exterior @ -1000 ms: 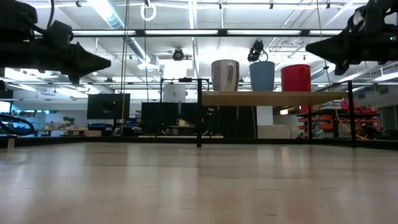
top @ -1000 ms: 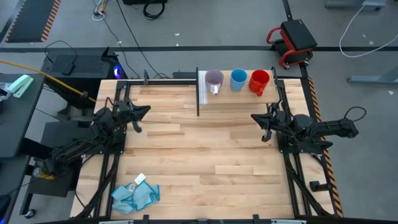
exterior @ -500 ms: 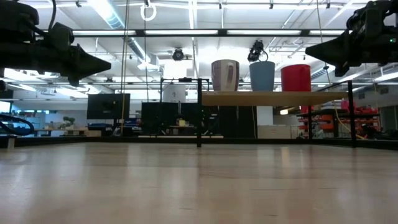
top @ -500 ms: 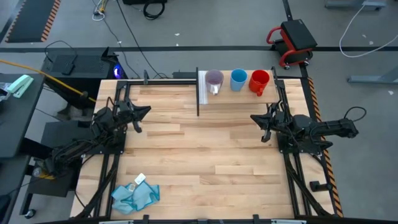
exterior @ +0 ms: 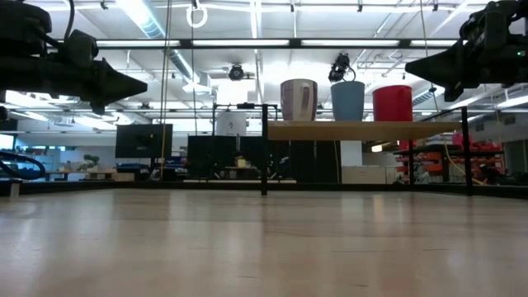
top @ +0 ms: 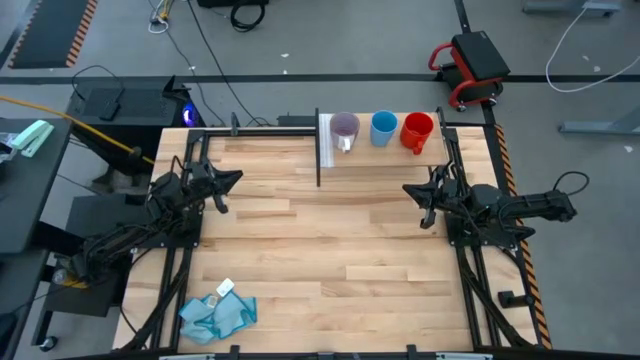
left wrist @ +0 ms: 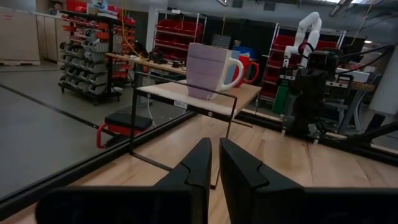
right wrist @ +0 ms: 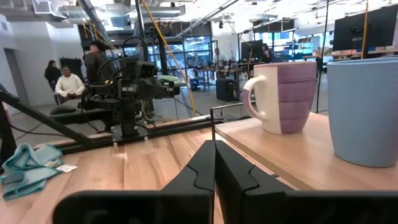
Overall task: Stack small to large cups/mugs on shelf
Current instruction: Return to Home Position
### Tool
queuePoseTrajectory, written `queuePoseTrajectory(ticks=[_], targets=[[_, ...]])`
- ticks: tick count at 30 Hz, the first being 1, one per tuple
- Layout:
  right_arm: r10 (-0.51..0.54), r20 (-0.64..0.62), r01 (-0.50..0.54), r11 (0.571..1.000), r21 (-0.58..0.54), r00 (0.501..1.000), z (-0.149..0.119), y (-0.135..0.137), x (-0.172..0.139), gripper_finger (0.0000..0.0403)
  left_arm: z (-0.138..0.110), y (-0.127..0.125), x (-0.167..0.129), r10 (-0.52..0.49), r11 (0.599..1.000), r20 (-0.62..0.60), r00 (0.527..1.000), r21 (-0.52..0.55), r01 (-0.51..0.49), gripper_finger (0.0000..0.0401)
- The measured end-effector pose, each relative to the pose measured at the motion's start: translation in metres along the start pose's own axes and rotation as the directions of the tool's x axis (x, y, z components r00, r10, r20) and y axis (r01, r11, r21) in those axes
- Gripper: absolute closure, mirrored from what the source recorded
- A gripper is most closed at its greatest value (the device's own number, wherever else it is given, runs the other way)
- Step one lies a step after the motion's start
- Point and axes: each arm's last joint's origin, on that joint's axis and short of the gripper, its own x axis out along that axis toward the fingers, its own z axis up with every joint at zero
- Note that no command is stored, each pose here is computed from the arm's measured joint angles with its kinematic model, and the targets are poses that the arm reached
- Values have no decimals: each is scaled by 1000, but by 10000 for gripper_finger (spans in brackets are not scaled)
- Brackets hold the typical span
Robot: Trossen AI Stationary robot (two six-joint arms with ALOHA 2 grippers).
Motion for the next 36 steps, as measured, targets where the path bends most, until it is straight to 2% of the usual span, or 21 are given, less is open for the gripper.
queuePoseTrajectory(ticks=[9,36], targets=[[0,0,0,1000,0,1000,0,0,0,392,0,0,0,0,1000,1,1000,0,0,371],[0,1,0,1000,0,1000,0,0,0,392,0,0,0,0,1000,1,1000,0,0,363]])
